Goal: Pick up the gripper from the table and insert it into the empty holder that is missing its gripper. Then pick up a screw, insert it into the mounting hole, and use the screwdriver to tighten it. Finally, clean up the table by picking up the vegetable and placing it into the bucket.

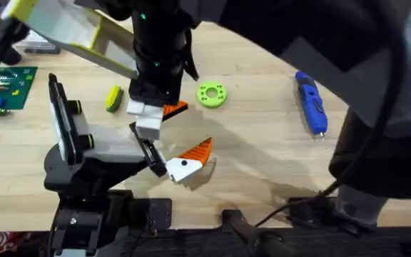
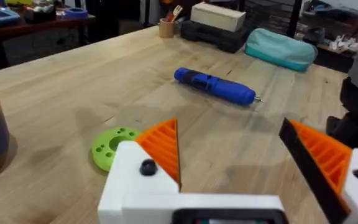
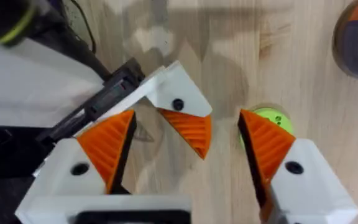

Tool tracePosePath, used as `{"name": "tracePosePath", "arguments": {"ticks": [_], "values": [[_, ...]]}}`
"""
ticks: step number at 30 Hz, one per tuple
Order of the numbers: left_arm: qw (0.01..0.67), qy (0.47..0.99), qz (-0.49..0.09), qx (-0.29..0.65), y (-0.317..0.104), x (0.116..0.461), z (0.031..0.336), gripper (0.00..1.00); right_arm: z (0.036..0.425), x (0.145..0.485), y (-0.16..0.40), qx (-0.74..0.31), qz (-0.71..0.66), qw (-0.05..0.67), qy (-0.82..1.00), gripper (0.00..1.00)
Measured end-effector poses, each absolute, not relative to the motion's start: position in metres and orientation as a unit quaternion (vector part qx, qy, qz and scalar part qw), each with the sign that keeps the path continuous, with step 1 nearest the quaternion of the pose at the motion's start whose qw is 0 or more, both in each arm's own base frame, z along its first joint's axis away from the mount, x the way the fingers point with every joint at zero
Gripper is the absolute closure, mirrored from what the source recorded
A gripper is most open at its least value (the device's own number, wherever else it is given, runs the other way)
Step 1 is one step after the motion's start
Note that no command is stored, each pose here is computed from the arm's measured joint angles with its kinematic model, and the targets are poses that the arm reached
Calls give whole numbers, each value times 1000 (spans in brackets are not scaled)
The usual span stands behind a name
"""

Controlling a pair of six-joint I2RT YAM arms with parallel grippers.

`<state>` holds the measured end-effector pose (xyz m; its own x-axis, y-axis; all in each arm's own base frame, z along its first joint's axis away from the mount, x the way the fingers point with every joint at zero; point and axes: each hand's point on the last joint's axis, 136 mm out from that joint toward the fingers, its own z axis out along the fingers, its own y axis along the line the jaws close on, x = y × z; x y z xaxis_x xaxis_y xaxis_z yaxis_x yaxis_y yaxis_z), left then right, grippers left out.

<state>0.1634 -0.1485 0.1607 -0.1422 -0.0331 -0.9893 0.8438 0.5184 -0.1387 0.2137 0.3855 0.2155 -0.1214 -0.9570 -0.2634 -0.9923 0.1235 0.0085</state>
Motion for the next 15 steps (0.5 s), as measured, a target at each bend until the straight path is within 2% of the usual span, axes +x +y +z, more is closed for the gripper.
{"name": "tracePosePath", "arguments": {"ticks": [9, 15], "values": [[577, 653, -380, 310, -149, 163, 161, 15, 256, 210, 374, -649, 114, 141, 739, 5], [577, 653, -380, 310, -149, 163, 161, 15, 276, 233, 347, -609, 117, 161, 768, 4]]}}
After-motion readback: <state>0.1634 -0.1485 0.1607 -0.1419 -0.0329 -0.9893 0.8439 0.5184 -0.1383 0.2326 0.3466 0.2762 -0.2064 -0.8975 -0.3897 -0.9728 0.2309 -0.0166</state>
